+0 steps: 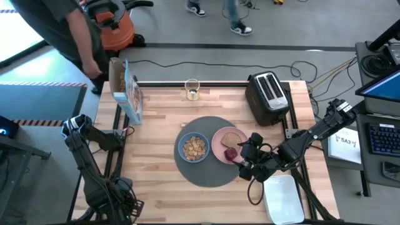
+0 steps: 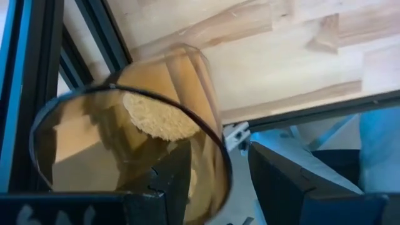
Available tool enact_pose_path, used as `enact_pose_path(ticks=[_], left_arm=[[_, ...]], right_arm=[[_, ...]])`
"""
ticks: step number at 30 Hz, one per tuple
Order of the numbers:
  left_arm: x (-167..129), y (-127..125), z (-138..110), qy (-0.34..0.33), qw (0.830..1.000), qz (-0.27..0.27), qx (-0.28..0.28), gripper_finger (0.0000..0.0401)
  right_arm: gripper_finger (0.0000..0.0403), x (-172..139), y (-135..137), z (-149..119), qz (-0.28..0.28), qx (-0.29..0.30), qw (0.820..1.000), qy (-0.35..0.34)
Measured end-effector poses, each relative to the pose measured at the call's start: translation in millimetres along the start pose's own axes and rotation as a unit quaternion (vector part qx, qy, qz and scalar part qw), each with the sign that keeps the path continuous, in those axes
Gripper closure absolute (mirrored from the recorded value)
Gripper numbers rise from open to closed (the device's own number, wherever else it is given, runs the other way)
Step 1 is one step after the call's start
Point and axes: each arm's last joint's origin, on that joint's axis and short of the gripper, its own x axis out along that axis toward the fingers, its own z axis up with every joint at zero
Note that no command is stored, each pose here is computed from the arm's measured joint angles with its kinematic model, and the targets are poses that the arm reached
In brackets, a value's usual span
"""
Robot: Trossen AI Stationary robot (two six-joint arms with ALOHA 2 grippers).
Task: Arrange a breakfast setting
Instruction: Put the yellow cup to the top left of the pink plate on the gray mat
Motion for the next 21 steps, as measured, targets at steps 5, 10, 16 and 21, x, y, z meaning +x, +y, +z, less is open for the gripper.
enact_pose_path(ticks=[5, 10, 16, 21], left_arm=[[7, 1, 3, -0.008, 1.0, 0.008, 0.009, 0.0281], [12, 2, 6, -0.014, 1.0, 0.015, 0.015, 0.0332], [15, 4, 8, -0.02, 0.999, 0.022, 0.029, 0.038], [14, 5, 9, -0.022, 0.999, 0.023, 0.034, 0.0398]], right_arm=[[0.0042, 0, 0, 0, 0.0, -0.005, 1.0, 0.0], [0.0042, 0, 0, 0, 0.0, -0.005, 1.0, 0.0], [0.0042, 0, 0, 0, 0.0, -0.005, 1.0, 0.0], [0.0042, 0, 0, 0, 0.0, -0.005, 1.0, 0.0]])
